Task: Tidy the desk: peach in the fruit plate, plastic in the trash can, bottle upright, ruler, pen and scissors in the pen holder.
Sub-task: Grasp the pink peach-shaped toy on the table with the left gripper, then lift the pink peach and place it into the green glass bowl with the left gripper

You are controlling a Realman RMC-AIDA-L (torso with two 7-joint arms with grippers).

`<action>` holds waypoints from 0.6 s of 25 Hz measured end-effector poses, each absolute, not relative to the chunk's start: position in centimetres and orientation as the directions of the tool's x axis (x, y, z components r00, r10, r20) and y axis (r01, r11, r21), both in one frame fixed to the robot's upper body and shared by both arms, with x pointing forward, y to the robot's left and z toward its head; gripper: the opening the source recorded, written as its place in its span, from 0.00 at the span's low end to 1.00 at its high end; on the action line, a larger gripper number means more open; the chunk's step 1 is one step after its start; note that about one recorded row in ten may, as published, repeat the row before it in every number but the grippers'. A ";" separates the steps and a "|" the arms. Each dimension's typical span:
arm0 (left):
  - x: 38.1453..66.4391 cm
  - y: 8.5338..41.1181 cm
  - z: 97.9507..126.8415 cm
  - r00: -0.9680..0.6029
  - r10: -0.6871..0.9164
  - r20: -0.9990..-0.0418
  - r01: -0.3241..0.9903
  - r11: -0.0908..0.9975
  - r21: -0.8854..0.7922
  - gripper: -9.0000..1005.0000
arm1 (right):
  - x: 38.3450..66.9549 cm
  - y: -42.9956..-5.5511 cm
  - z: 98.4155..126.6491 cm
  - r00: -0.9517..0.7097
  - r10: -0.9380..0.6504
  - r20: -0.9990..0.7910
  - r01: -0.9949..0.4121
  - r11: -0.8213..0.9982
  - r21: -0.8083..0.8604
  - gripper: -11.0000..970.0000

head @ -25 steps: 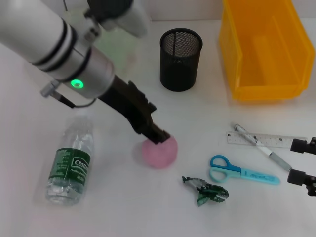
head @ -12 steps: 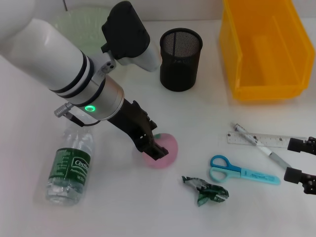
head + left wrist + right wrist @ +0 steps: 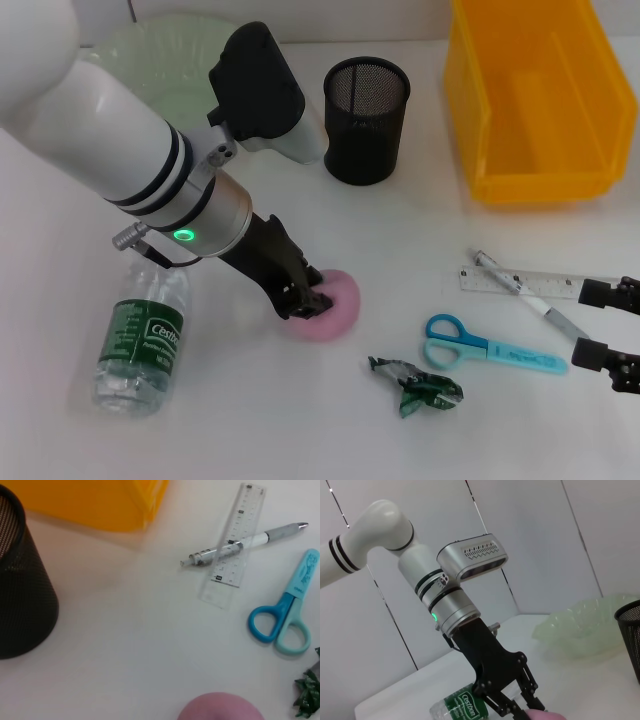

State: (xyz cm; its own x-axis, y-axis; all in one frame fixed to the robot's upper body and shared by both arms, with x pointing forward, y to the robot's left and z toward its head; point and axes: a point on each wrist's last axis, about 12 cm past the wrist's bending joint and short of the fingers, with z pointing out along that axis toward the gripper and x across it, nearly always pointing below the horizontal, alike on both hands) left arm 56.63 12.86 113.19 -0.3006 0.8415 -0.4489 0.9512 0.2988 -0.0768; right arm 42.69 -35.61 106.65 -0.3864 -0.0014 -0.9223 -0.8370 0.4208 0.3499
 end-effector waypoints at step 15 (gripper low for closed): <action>56.7 13.4 114.6 -0.303 0.769 -0.563 0.947 0.310 -0.086 0.08 | 42.6 -35.6 106.5 -0.389 0.002 -0.921 -0.834 0.425 0.353 0.85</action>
